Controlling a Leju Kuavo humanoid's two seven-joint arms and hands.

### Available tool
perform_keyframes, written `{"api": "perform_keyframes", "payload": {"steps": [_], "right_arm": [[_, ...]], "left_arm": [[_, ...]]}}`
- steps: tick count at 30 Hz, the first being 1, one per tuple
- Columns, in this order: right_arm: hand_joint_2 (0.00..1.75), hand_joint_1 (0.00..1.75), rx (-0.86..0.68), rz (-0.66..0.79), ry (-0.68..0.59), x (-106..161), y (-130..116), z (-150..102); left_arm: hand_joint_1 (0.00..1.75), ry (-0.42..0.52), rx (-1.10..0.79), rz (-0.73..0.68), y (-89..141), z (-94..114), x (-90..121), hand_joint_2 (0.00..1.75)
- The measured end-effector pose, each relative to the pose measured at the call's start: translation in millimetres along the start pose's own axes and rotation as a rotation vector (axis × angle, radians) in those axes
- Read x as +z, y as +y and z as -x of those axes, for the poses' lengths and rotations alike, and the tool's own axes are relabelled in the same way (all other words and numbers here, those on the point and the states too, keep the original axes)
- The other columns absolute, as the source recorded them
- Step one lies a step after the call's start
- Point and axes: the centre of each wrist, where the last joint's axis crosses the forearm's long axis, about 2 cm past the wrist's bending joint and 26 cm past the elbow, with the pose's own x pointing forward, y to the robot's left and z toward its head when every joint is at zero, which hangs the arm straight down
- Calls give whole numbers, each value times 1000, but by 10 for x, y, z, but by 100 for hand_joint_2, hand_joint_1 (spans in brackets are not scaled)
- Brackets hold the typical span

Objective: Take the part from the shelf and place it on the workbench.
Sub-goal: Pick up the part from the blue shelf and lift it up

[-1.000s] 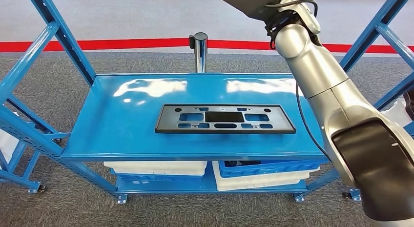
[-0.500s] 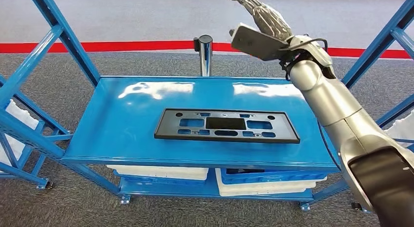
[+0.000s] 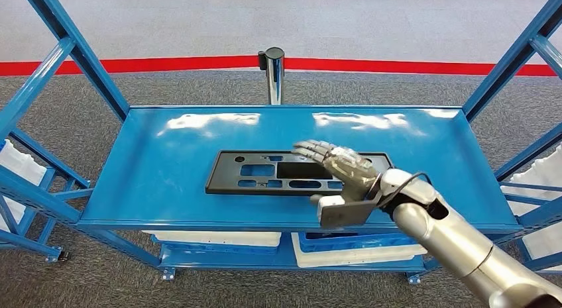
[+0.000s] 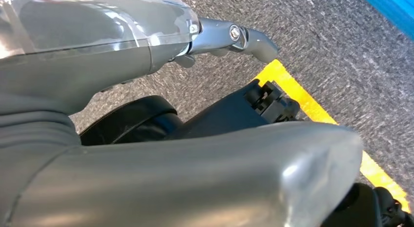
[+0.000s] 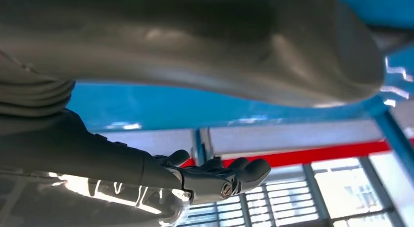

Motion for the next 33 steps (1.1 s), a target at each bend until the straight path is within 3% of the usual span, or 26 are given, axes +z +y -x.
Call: {"api": "perform_keyframes", "payload": {"steps": [2, 8, 18, 25, 33], "right_arm": [[175, 0, 21, -36, -26, -49, 256, -94], [175, 0, 51, -48, -129, -406, 725, -405], [175, 0, -258, 66, -220, -981, 1230, -830], [175, 0, -327, 40, -216, -1101, 1254, -882], [175, 0, -61, 72, -97, -1194, 982, -694]], "left_arm": [[0, 3, -9, 3, 9, -13, -8, 0], [0, -8, -24, 13, 28, -76, -40, 0], [0, -5, -33, 41, -40, -146, -59, 0], [0, -1, -36, 44, -47, -144, -57, 0], [0, -6, -34, 50, -47, -145, -58, 0]]}}
